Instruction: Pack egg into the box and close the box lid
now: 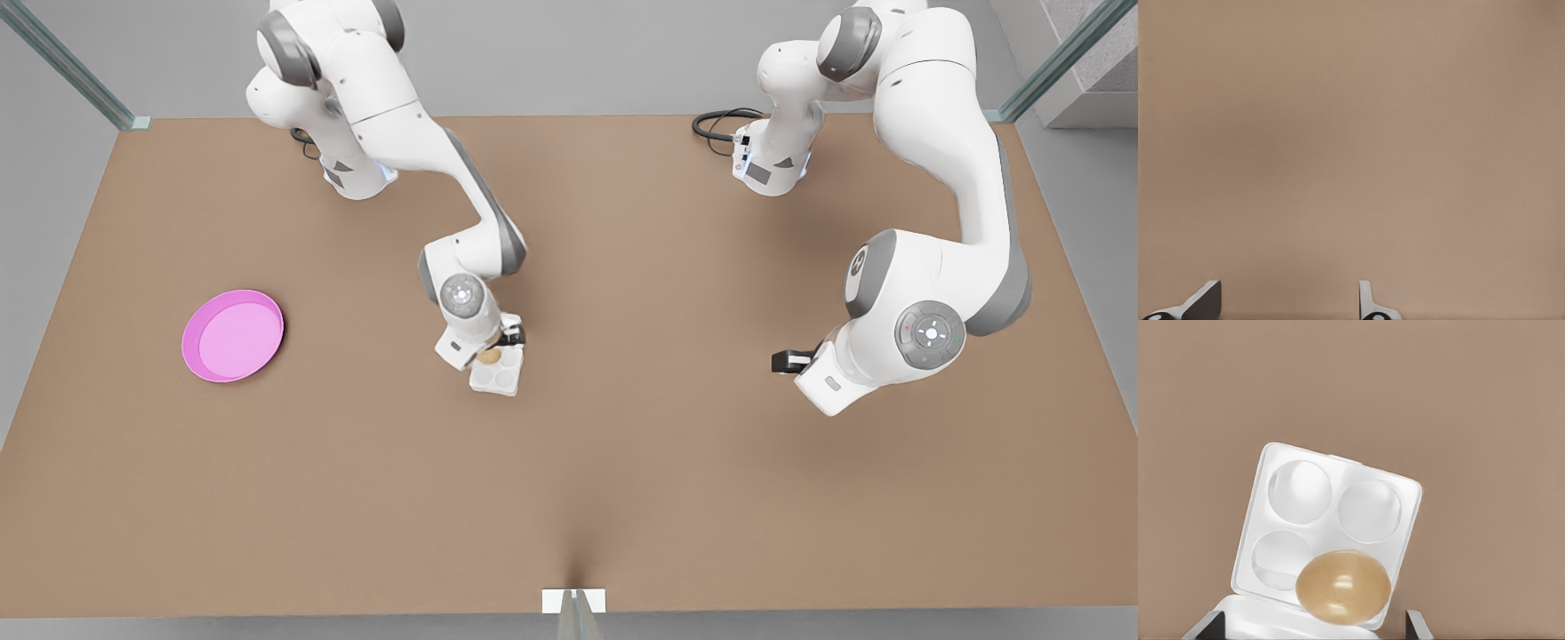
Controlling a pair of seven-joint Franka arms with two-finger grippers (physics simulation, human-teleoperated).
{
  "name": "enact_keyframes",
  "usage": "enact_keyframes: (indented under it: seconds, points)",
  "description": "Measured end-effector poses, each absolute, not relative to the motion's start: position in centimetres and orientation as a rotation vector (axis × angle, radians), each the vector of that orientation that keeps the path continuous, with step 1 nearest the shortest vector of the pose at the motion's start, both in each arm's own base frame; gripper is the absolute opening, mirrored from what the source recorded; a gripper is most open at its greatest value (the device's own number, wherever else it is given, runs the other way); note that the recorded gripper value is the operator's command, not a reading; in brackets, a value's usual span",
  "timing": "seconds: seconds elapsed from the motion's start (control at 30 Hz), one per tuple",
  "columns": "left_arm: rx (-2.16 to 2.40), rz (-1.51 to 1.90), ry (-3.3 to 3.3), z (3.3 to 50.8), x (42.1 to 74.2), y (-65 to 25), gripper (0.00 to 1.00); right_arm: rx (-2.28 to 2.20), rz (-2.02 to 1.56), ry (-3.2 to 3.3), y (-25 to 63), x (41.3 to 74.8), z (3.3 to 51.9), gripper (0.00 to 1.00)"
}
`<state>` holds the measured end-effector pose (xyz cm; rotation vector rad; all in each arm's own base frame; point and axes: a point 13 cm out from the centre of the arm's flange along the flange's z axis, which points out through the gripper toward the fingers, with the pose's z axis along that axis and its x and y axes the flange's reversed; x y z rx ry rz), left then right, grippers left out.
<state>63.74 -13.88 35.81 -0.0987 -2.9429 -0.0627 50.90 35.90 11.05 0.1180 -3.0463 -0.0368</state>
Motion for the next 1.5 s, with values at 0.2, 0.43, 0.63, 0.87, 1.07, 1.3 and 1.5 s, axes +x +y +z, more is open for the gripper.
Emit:
enact_keyframes:
  seconds: [0.2,0.43,0.63,0.87,1.07,1.3,1.5]
  points:
    - [-0.588,0.071,-2.897,42.8,51.4,-36.6,0.76,-0.503,-0.106,-3.084,1.4,62.6,23.1,1.00]
    - [-0.711,-0.124,-2.749,29.5,34.8,-55.6,0.21,-0.532,0.017,-3.271,-13.2,59.8,50.1,1.00]
    - [-0.425,-0.183,-2.842,18.3,36.4,-58.0,0.21,0.049,0.019,-3.140,2.5,58.8,46.6,1.00]
    - [-0.224,-0.168,-2.954,11.9,37.4,-60.3,0.21,0.138,0.035,-3.084,1.5,57.7,46.2,1.00]
    - [-0.045,-0.024,-3.097,14.4,42.0,-63.0,0.21,0.194,0.028,-3.072,1.3,57.6,45.8,1.00]
    - [0.088,0.090,-3.167,14.1,44.4,-64.9,0.21,0.258,0.025,-3.061,1.8,57.7,45.4,1.00]
    - [0.212,0.188,-3.237,14.8,48.2,-65.3,0.21,0.284,0.023,-3.055,1.6,57.8,45.2,1.00]
